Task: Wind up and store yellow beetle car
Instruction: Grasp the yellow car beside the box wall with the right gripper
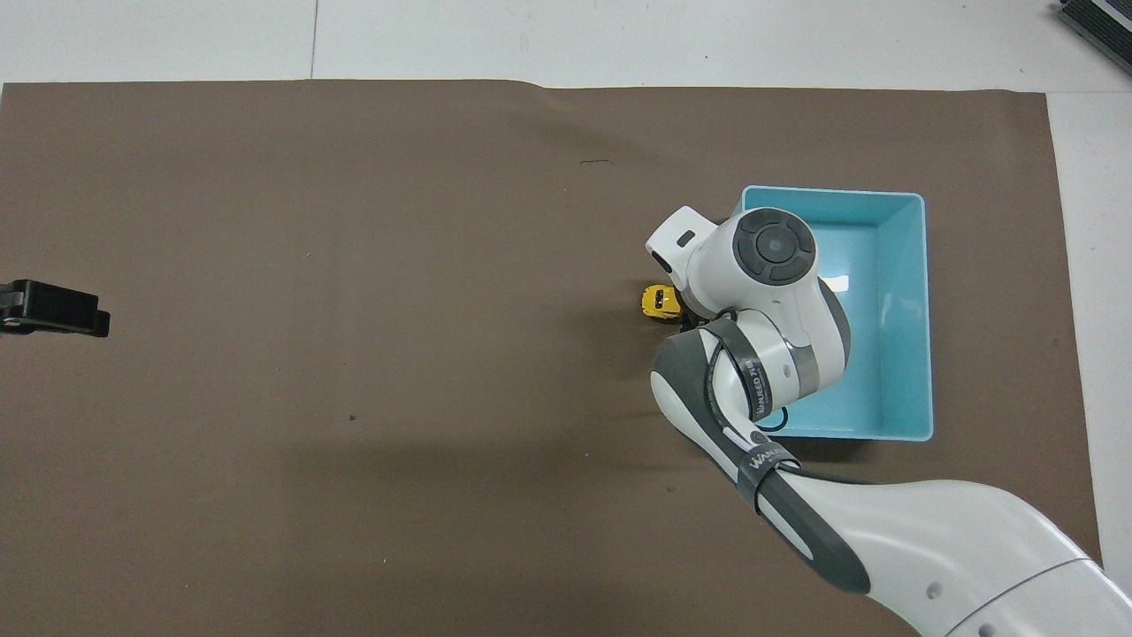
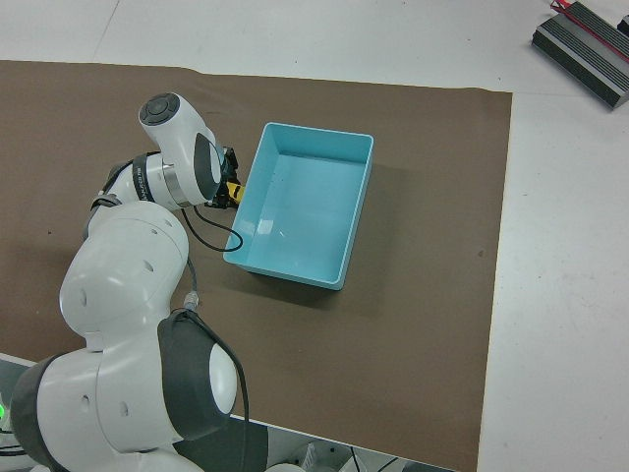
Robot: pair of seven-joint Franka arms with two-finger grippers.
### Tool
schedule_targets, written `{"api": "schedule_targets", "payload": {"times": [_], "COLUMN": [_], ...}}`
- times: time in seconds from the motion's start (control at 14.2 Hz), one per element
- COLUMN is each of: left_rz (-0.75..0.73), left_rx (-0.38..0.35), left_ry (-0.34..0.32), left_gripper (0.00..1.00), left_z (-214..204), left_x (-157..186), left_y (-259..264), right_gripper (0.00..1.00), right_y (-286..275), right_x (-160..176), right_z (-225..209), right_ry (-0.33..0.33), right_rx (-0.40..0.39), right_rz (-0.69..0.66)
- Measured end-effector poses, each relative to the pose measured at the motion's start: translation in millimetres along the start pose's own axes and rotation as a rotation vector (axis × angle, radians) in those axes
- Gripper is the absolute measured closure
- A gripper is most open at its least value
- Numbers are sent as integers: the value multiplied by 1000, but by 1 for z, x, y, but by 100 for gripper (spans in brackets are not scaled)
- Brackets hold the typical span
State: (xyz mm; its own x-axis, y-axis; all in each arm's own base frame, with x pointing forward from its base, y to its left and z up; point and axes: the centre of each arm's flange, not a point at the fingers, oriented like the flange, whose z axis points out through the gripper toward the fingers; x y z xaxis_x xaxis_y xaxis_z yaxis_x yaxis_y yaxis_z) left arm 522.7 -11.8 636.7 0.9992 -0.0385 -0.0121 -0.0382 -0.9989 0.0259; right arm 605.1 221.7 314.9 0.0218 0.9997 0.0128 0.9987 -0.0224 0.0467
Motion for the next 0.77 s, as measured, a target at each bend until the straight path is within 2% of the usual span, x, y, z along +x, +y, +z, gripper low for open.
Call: {"api": "schedule_targets", "payload": {"times": [0.35, 0.77], "left_rz": [0, 0], "left_rx": [0, 0], "left_ry": [0, 0], "left_gripper": [0, 0], "left_z": [0, 0], "left_x": [0, 0], "left_y": [0, 0], "right_gripper": [53, 53], "right_y": [8, 16], "right_x": [15, 17], "right_z": [-24, -62], "right_ry": [9, -4], "right_rx": [-19, 1], "right_rz": [15, 24]}}
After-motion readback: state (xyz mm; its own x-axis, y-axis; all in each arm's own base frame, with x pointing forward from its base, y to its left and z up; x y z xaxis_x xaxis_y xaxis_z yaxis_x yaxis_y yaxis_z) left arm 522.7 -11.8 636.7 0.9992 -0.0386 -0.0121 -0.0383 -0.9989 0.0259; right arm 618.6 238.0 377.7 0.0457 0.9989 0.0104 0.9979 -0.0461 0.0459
